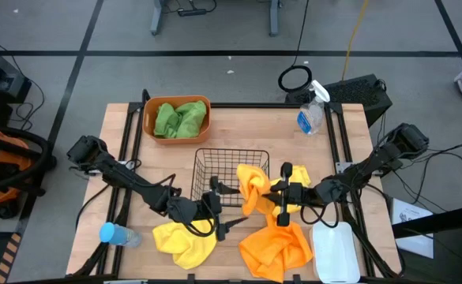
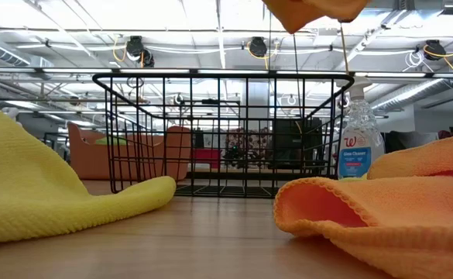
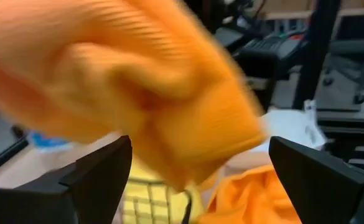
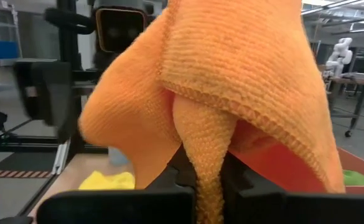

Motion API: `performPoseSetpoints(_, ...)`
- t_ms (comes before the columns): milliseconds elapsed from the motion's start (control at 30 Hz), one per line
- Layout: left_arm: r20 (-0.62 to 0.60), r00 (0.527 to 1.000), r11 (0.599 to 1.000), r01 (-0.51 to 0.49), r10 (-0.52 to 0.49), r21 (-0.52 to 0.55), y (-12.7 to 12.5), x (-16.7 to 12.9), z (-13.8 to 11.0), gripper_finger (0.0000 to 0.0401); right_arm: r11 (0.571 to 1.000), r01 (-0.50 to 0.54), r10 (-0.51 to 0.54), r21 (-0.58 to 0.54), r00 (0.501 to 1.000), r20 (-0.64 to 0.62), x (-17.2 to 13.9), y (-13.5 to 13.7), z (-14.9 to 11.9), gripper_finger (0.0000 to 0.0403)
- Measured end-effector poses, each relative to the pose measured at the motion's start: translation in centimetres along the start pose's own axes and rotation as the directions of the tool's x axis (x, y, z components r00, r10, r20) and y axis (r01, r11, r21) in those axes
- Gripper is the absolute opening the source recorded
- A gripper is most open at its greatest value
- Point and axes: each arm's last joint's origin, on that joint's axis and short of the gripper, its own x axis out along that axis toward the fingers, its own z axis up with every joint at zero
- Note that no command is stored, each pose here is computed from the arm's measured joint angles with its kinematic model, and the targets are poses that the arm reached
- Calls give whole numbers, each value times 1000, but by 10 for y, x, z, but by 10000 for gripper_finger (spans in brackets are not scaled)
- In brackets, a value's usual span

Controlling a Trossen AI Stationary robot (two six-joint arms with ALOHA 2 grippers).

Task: Sort microfiber towel by color & place in baskets
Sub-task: Put the top orange microfiber cloth into the black wire basket

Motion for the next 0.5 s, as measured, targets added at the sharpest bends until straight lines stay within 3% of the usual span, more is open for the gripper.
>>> performPoseSetpoints(267,65,990,990,-132,128,45,8,9,2,382,1000,-6,6,8,1000,24,1,0,2,8)
performPoseSetpoints(500,153,972,981,-188,179,47,24,16,13,382,995,-101,101,-4,995,13,3,4,-4,8)
